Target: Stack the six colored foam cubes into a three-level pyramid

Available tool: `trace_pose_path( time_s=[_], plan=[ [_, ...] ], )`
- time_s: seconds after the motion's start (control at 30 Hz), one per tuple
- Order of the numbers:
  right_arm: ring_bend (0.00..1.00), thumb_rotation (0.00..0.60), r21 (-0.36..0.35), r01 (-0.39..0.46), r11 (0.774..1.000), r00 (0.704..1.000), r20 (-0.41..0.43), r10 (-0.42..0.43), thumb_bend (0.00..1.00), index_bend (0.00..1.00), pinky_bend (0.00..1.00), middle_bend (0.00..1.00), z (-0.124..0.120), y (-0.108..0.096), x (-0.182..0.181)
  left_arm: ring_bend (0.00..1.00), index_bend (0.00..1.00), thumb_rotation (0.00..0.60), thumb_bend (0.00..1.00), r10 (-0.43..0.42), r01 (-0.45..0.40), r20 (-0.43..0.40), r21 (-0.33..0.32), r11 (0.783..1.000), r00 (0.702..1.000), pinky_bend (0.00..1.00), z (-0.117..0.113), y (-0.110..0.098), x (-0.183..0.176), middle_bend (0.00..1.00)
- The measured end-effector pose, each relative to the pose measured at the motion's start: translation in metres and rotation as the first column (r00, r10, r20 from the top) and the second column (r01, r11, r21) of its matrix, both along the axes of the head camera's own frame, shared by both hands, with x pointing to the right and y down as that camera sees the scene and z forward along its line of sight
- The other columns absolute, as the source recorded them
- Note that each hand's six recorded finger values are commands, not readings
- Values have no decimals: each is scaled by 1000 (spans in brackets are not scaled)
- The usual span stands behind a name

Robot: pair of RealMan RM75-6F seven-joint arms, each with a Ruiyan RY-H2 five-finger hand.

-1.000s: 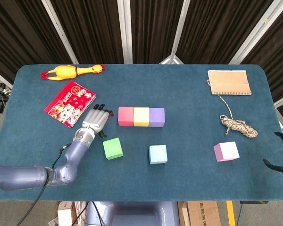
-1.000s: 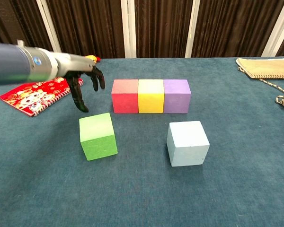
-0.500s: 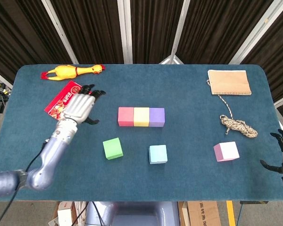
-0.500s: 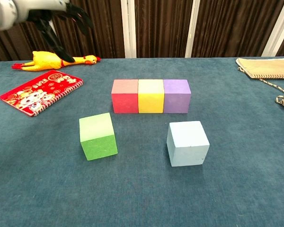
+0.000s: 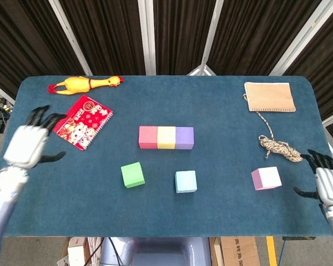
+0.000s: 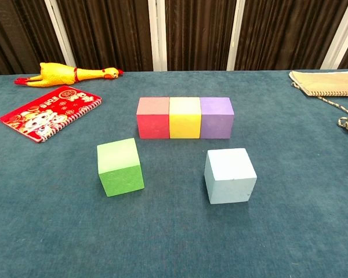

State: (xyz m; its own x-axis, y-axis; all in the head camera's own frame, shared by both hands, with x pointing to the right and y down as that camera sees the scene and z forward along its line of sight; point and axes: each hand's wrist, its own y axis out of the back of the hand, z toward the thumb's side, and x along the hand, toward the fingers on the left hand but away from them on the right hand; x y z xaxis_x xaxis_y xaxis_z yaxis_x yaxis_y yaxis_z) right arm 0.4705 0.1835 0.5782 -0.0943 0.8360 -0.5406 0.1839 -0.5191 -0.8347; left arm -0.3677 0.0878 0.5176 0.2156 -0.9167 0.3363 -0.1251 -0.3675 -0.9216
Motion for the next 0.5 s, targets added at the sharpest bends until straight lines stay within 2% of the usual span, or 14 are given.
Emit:
trace_pose_path(
  time_s=[0.27, 0.4, 0.5],
  plan=[
    [76, 600, -124, 112, 986, 993, 47, -107, 179, 182, 19, 99, 9, -23, -29, 0, 166, 600, 198, -85, 81, 46, 79, 994, 995, 0, -16, 49, -64, 168],
    [76, 600, -209, 171, 963, 985, 48, -165, 180, 182, 19, 99, 12, -31, -39, 0, 166, 600, 198, -122, 113, 60, 125, 986, 991, 0, -21, 67, -80, 159],
    [76, 600, -258, 213, 943, 977, 32, -212, 180, 182, 19, 99, 14, -31, -45, 0, 166, 600, 198, -152, 142, 68, 136, 980, 986, 0, -20, 80, -90, 157]
  ],
)
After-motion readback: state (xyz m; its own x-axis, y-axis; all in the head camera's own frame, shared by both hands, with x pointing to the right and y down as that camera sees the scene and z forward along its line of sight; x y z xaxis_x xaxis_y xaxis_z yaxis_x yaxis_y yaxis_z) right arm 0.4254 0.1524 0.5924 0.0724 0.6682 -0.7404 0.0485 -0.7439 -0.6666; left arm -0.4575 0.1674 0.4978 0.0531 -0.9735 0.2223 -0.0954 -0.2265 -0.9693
